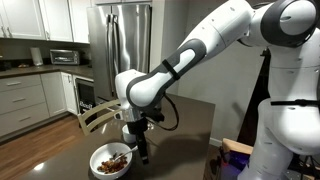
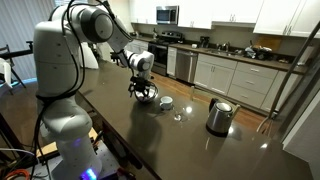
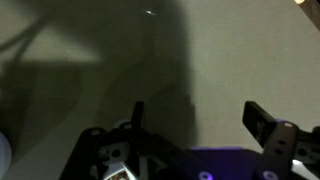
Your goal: Use the spoon and put the objects in the bowl into the cup
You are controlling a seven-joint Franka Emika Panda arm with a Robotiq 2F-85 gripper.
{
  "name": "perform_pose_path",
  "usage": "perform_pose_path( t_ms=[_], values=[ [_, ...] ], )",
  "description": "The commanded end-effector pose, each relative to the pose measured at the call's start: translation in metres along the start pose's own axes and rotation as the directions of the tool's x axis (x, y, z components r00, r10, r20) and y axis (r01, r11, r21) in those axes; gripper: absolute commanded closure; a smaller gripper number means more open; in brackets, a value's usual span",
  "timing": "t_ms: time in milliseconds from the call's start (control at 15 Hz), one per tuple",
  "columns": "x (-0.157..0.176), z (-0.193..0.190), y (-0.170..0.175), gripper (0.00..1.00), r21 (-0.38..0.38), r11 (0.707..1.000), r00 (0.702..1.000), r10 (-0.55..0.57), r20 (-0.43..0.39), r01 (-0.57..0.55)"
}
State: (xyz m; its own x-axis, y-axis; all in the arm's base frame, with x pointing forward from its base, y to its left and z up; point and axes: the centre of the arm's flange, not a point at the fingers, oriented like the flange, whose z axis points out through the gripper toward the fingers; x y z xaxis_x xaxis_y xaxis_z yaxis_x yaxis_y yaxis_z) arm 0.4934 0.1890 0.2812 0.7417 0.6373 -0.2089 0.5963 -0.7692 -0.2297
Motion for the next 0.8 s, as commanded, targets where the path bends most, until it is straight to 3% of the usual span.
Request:
perform_pose_path(
  t_ms=[0,333,733],
  values=[
    [-0.013,-0.005,0.005,0.00,-0.083,0.994,0.997,0.064,-0.033,-0.067],
    [-0.018,-0.011,0.022,0.00,-0.137,0.978,0.987,0.156,-0.037,-0.159],
    [-0.026,-0.012,0.030,0.00,-0.050,0.965,0.963,0.253,-0.095,-0.258]
  ],
)
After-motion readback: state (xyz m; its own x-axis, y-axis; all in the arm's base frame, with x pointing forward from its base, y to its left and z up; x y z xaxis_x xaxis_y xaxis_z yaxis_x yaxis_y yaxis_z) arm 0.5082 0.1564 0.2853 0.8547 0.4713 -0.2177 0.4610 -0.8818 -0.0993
